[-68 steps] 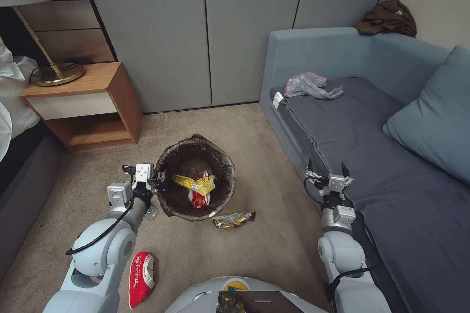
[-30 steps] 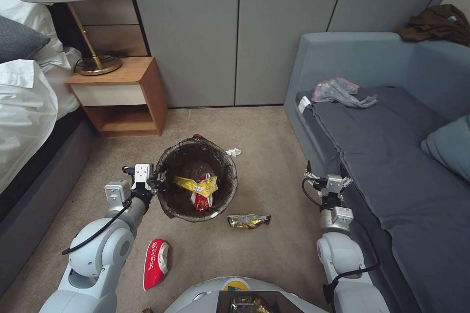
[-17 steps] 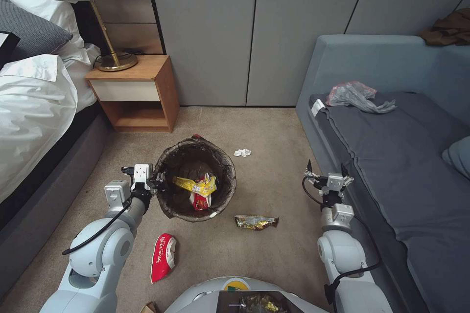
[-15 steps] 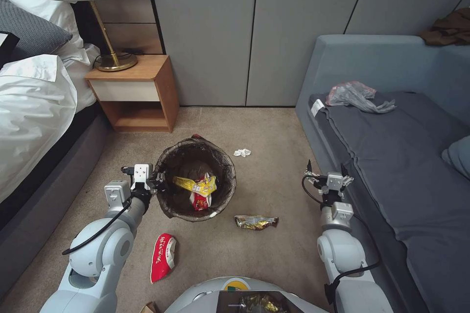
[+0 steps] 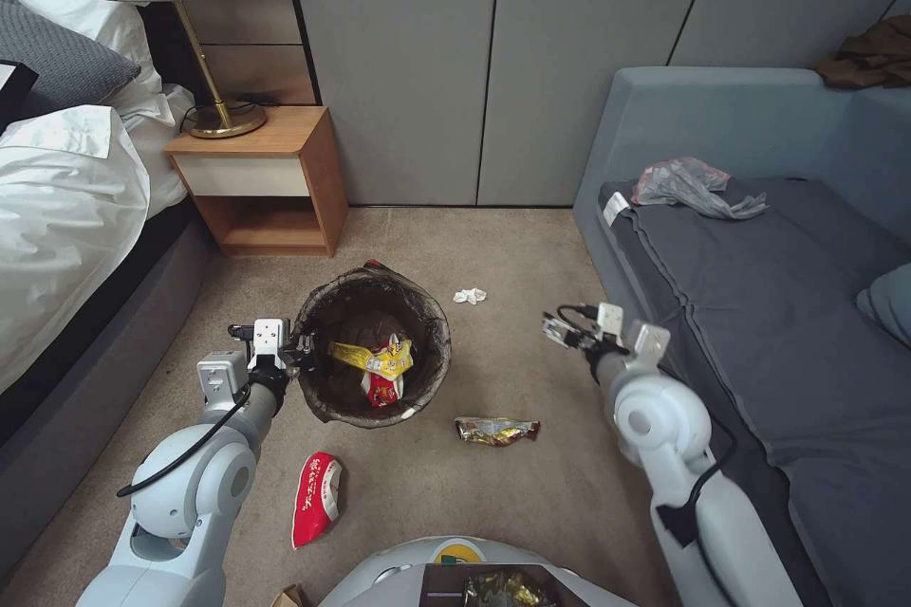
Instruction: Pick up the trash bin, then pick up the garbage from the floor and place it into the trash bin.
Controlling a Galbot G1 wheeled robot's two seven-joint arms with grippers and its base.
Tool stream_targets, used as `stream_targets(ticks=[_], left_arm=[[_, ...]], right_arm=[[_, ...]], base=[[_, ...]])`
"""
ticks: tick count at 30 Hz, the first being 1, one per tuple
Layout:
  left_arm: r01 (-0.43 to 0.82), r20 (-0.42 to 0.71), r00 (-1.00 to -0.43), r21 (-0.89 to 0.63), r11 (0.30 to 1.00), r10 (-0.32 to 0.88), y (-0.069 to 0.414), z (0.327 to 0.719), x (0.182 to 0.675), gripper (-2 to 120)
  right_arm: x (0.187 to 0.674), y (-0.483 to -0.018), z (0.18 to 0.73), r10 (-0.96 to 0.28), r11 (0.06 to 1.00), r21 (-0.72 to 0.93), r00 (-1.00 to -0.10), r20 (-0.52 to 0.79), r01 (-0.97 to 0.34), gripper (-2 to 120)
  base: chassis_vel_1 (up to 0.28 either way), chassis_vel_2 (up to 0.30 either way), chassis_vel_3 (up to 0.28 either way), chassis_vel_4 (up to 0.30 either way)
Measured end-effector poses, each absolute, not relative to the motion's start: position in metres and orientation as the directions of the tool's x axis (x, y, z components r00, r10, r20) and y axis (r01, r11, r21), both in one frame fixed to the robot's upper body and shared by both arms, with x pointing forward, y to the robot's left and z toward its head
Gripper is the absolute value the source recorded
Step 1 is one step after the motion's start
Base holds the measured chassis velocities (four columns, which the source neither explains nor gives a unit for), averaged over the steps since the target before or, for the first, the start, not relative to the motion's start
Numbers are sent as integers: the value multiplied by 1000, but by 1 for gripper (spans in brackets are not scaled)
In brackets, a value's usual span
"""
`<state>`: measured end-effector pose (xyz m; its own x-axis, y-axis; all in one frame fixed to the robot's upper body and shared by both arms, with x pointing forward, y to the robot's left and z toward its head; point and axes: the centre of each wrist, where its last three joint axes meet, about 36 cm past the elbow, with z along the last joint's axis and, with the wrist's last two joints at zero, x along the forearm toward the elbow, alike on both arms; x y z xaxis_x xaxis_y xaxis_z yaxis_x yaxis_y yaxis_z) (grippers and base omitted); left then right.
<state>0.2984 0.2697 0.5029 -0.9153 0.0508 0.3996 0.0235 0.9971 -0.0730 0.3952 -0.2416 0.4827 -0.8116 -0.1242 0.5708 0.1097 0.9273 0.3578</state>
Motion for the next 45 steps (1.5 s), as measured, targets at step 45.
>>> stream_targets(ticks=[45], left_arm=[[29, 423, -904, -79, 996, 60, 272, 490, 301, 0]], right_arm=[[394, -224, 284, -206, 669, 483, -484, 851, 564, 100]], base=[[0, 0, 0, 0]])
